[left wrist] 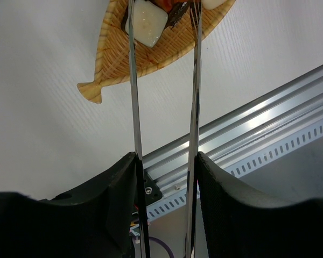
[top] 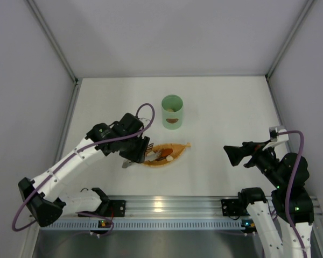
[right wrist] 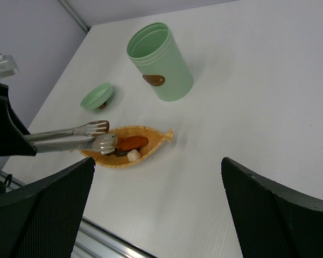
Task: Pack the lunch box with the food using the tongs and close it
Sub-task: Pick up the fake food from the plate.
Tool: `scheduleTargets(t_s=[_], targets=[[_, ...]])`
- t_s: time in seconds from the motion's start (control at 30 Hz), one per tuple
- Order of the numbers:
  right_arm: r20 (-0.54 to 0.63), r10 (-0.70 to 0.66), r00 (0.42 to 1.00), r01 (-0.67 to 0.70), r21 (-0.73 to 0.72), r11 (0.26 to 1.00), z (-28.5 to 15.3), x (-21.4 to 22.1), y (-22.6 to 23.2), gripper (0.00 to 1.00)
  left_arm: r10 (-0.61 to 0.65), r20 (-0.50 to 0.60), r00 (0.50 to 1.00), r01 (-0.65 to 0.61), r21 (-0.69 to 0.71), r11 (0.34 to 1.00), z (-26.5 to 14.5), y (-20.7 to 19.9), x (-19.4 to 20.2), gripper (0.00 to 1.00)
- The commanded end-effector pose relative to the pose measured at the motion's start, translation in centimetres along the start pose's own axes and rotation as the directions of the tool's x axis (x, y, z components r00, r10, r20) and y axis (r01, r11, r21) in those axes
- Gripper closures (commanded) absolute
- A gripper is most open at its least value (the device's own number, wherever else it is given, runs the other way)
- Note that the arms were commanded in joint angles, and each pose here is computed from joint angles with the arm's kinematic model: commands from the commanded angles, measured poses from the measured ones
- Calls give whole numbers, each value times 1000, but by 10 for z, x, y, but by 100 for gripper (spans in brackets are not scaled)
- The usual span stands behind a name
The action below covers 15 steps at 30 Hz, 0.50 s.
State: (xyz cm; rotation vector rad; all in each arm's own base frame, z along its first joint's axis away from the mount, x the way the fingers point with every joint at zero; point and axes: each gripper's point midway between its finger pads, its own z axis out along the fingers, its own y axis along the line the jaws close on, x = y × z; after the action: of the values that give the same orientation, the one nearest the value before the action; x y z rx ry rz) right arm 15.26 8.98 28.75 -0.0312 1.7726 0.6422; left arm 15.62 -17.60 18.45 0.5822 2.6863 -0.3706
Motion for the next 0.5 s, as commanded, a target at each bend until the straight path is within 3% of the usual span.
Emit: scheduleTargets(t_s=[0.0, 0.27, 0.47], targets=[[-6, -8, 1000, 7, -12, 1000, 0, -1, 3, 0, 4, 49, 999, -4, 16, 1000, 6, -5, -13, 49], [-8, -10, 1000, 10, -12, 1000, 0, -1, 2, 1, 5, 35, 999, -5, 5, 1000, 13, -5, -17, 51], [-10, -11, 1000, 11, -11, 1000, 1, 0, 2, 0, 7, 30, 1000, -7, -1, 1000, 13, -4, -16, 58]])
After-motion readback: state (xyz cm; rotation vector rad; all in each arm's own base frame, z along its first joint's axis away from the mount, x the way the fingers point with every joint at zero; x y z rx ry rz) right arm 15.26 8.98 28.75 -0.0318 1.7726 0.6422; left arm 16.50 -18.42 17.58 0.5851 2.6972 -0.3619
